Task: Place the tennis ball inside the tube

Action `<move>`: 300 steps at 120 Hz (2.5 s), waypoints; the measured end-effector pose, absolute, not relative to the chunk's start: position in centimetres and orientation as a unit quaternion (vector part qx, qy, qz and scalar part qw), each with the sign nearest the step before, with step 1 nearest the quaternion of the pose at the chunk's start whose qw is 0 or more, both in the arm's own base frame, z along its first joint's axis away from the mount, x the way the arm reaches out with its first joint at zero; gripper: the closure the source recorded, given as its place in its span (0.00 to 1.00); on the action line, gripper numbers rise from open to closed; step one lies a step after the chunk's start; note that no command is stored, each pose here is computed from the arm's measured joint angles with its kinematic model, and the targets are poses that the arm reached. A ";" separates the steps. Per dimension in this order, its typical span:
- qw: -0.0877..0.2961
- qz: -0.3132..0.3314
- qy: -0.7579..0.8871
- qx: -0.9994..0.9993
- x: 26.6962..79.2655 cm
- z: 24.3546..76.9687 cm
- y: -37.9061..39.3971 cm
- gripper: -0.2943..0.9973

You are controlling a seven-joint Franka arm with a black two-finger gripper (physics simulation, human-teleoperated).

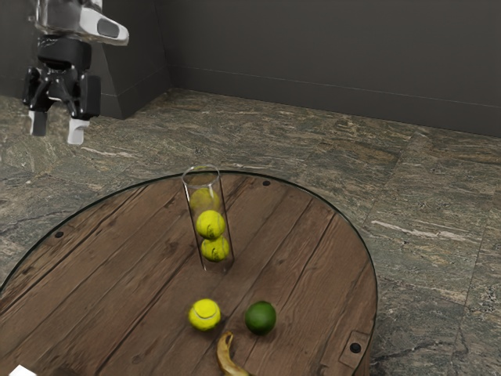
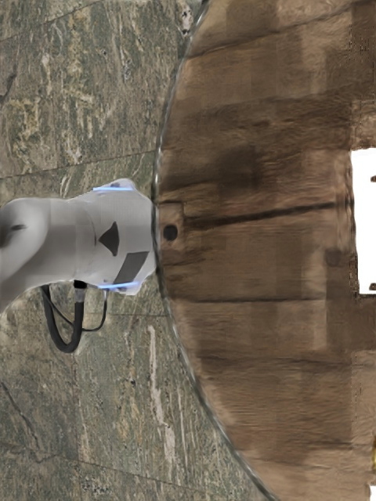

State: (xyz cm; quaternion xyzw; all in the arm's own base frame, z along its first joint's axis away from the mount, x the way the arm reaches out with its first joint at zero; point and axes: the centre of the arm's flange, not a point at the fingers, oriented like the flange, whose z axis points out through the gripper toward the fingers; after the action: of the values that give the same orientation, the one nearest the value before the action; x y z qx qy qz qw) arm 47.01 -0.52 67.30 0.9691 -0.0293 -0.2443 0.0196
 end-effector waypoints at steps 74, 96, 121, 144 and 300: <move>0.009 -0.065 -0.086 0.994 47.8 42.3 -8.3 0.23; 0.008 -0.064 -0.053 0.997 46.4 37.3 -13.0 0.23; -0.020 -0.037 -0.021 0.999 46.3 32.0 -13.6 0.23; -0.031 -0.021 -0.010 0.999 46.8 28.7 -14.6 0.23; -0.010 0.097 0.111 0.989 50.2 47.4 -15.1 0.59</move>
State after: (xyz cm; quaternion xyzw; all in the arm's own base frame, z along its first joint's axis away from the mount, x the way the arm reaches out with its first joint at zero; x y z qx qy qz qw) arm 50.21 -15.12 47.44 0.9891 0.1106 0.0967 -0.0103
